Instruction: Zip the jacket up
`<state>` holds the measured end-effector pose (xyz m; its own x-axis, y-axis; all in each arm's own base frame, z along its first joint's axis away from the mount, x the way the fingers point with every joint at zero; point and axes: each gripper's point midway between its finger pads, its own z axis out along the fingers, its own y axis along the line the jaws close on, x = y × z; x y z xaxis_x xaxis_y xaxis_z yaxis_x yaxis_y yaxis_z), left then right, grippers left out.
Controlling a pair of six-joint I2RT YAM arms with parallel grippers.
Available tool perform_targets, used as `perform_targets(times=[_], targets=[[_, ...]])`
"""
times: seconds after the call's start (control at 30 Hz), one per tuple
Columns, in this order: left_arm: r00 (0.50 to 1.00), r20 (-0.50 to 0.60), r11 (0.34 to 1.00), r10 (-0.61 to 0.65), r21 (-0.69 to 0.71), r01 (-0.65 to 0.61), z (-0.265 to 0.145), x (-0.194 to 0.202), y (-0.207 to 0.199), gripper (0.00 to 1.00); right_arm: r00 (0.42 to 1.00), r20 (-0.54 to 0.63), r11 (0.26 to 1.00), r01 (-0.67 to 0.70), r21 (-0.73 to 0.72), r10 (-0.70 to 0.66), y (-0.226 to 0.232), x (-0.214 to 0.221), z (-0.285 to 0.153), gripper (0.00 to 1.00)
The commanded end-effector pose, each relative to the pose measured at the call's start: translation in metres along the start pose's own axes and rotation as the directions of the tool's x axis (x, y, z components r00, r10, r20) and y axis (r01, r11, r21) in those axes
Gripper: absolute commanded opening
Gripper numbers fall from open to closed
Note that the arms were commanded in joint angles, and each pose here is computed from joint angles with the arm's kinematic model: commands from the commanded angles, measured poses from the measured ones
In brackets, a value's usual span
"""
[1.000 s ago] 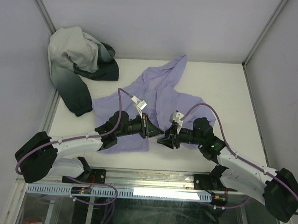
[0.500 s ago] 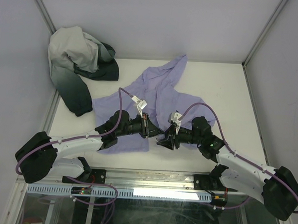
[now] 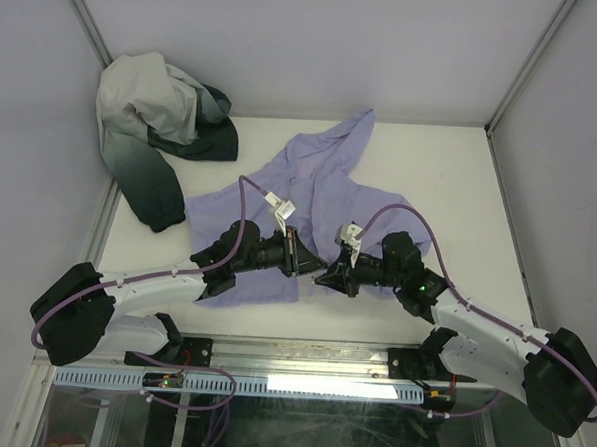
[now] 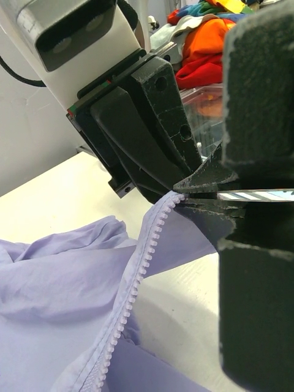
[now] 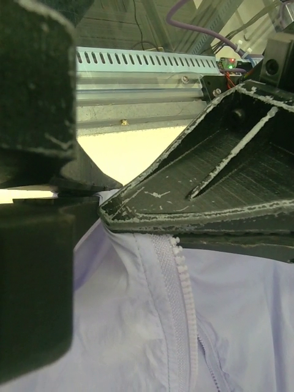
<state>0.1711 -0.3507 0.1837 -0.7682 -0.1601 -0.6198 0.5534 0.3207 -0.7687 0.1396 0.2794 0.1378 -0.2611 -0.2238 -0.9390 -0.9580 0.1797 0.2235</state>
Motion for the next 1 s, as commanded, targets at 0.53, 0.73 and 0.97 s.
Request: perform_targets(times=[0.53,0.73,0.97], targets=[[0.973,0.232,0.999,0.008,-0.032,-0.001,-0.034,-0.034,-0.002,0.43,0.983,0.146,0.993,-0.114,-0.010,0.115,-0.005,-0.072,-0.002,0.00],[0.968,0.251,1.000,0.003,-0.021,0.002,-0.041,-0.025,0.006,0.44,0.974,0.169,0.989,-0.150,-0.005,0.149,-0.007,-0.080,-0.004,0.00],[0.966,0.257,0.998,0.038,0.031,-0.047,-0.045,-0.016,0.005,0.43,0.969,0.191,0.988,-0.156,-0.006,0.154,-0.007,-0.085,-0.007,0.00]])
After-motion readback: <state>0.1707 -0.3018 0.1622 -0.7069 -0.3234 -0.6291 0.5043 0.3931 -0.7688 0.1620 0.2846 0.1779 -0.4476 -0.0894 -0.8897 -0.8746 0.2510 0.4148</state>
